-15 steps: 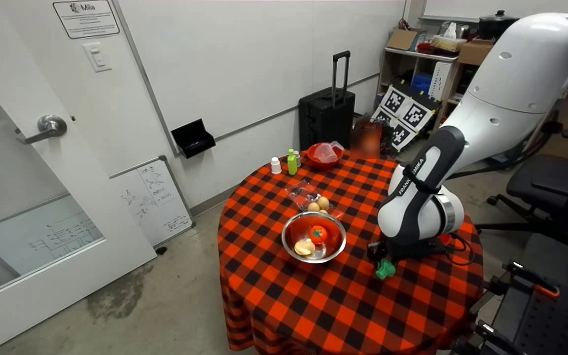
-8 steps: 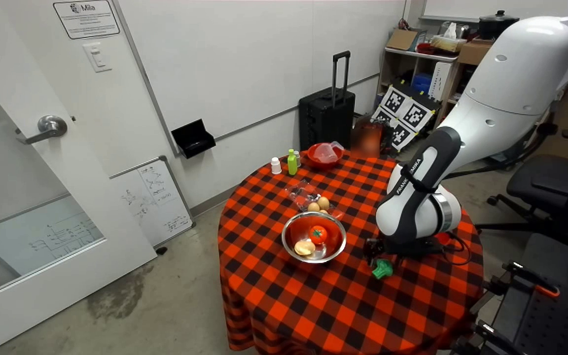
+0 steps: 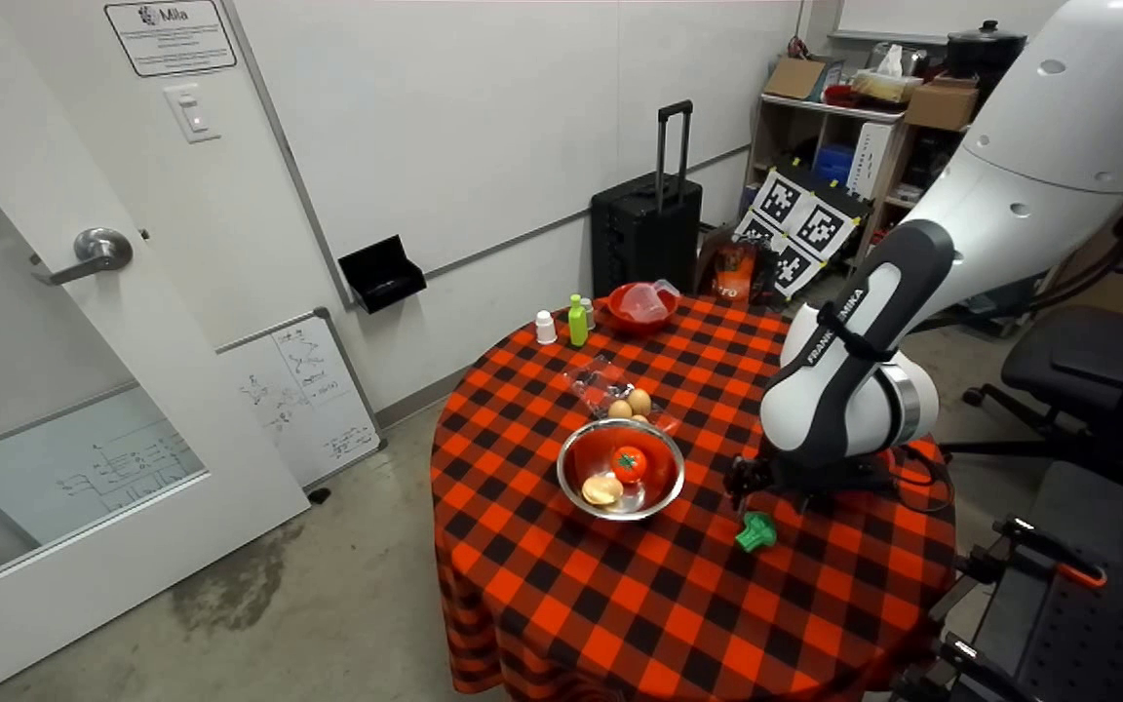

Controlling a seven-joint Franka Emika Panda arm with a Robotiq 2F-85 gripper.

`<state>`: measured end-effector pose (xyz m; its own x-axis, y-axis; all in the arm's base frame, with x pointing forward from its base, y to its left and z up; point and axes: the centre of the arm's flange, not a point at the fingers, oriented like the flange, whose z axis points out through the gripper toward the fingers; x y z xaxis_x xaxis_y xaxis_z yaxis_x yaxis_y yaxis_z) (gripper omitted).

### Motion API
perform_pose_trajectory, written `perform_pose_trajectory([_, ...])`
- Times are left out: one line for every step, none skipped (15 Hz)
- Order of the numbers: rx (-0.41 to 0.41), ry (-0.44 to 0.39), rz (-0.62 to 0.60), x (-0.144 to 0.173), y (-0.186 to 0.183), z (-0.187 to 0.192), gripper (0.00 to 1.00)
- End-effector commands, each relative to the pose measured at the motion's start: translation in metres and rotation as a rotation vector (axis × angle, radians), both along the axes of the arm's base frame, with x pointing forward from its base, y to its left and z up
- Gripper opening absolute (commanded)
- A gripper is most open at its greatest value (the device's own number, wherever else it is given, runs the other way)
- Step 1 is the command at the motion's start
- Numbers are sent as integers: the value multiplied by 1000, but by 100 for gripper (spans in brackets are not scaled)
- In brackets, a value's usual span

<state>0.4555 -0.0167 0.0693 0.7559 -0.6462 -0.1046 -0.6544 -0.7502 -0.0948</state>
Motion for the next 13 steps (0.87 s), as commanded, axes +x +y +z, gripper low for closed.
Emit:
perform_pose_trajectory([13, -44, 26, -26, 4, 49, 100])
perform_pose_trajectory([12, -65, 39, -29, 6, 57, 100])
perform_pose_trajectory([10, -84, 53, -33, 7, 66, 100])
perform_pose_trajectory([11, -99, 67, -35, 8, 74, 100])
perform_pose_trajectory([11, -113, 81, -38, 9, 81, 100])
perform_pose_trajectory([14, -125, 103, -41, 10, 88, 100])
perform_pose_trajectory([14, -135, 113, -43, 11, 95, 100])
perform_pose_trajectory([10, -95, 90, -24, 13, 74, 100])
perform_pose_trajectory([10, -105, 99, -26, 14, 80, 100])
perform_pose_trajectory([9, -111, 103, -29, 14, 84, 100])
perform_pose_trajectory([7, -113, 104, -31, 14, 87, 100])
perform_pose_trajectory([6, -113, 104, -32, 14, 87, 100])
perform_pose_trajectory([6, -112, 104, -32, 14, 87, 100])
